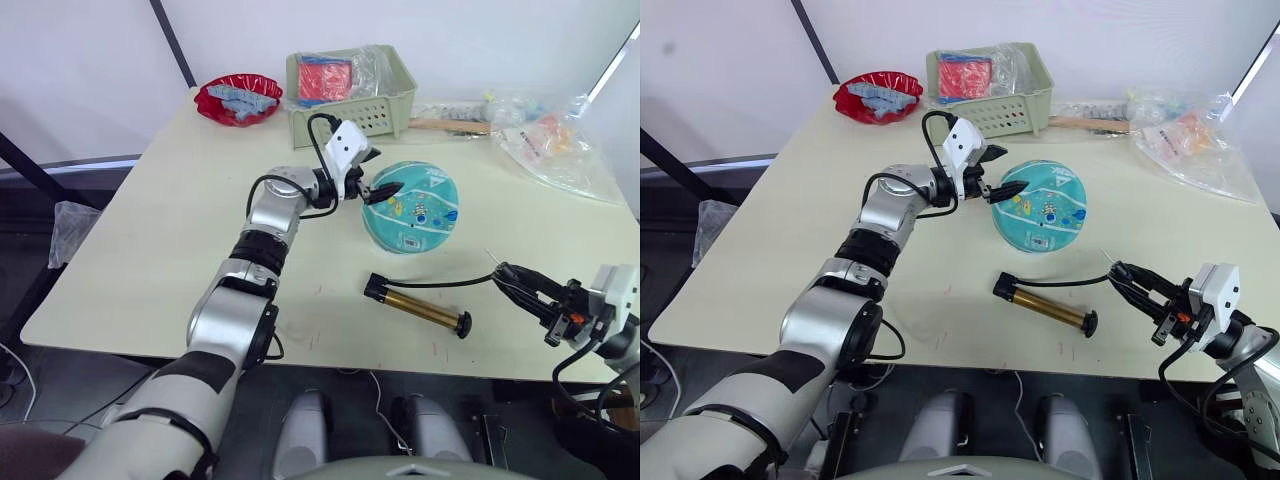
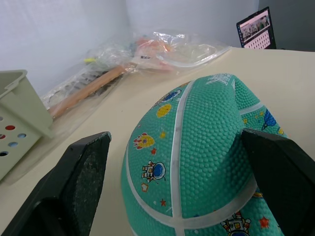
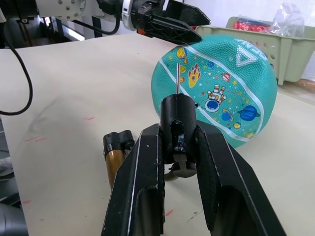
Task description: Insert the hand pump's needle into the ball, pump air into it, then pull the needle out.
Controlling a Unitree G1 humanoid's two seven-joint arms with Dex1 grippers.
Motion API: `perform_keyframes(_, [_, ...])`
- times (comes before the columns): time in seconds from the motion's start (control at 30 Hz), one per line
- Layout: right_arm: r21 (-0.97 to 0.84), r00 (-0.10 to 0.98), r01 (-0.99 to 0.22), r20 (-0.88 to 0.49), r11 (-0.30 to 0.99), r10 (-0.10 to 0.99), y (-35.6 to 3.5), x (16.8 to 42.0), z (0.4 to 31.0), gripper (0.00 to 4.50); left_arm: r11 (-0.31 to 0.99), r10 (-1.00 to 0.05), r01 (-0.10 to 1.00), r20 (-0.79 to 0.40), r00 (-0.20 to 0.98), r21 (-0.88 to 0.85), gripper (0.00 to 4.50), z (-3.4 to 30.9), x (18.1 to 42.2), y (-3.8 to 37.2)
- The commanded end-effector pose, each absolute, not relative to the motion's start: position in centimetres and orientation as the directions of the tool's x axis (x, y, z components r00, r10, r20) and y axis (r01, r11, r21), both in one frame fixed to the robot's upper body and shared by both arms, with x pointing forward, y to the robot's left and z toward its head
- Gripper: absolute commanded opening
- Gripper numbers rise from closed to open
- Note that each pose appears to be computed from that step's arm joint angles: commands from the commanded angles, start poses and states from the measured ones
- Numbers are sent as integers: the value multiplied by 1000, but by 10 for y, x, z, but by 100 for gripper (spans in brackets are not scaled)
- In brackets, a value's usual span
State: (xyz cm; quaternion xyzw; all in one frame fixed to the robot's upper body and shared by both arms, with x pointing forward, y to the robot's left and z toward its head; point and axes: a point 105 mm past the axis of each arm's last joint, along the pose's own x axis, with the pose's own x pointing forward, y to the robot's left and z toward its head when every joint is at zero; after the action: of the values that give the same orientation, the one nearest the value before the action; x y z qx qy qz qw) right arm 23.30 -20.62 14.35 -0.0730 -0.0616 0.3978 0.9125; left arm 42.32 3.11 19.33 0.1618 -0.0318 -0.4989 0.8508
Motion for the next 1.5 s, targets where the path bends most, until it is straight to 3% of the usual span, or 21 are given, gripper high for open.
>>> perform_keyframes(0.03, [-239, 677, -693, 108, 680, 728, -205, 232, 161, 35, 423, -868, 850, -127, 479, 314, 446, 195, 421, 24])
perform_keyframes(0.77, [-257, 677, -680, 138, 687, 723, -199, 238, 164, 35, 367, -886, 856, -144, 441, 364, 446, 195, 408, 33])
perform_keyframes(1.23, [-263, 674, -680, 143, 685, 724, -195, 240, 166, 35, 510, -801, 808, -179, 571, 297, 446, 182, 433, 29])
perform_keyframes(1.27, [-263, 674, -680, 143, 684, 725, -194, 240, 166, 35, 515, -797, 804, -181, 577, 296, 392, 180, 434, 28])
perform_keyframes(1.33, [-260, 675, -680, 143, 685, 724, -193, 241, 167, 35, 517, -796, 804, -181, 578, 293, 334, 178, 434, 27])
perform_keyframes(1.4, [-256, 677, -681, 138, 687, 723, -191, 242, 168, 35, 516, -800, 807, -174, 574, 288, 232, 177, 432, 24])
perform_keyframes(1.5, [-226, 694, -679, 114, 698, 711, -186, 247, 168, 35, 514, -809, 811, -156, 566, 279, 132, 174, 428, 18])
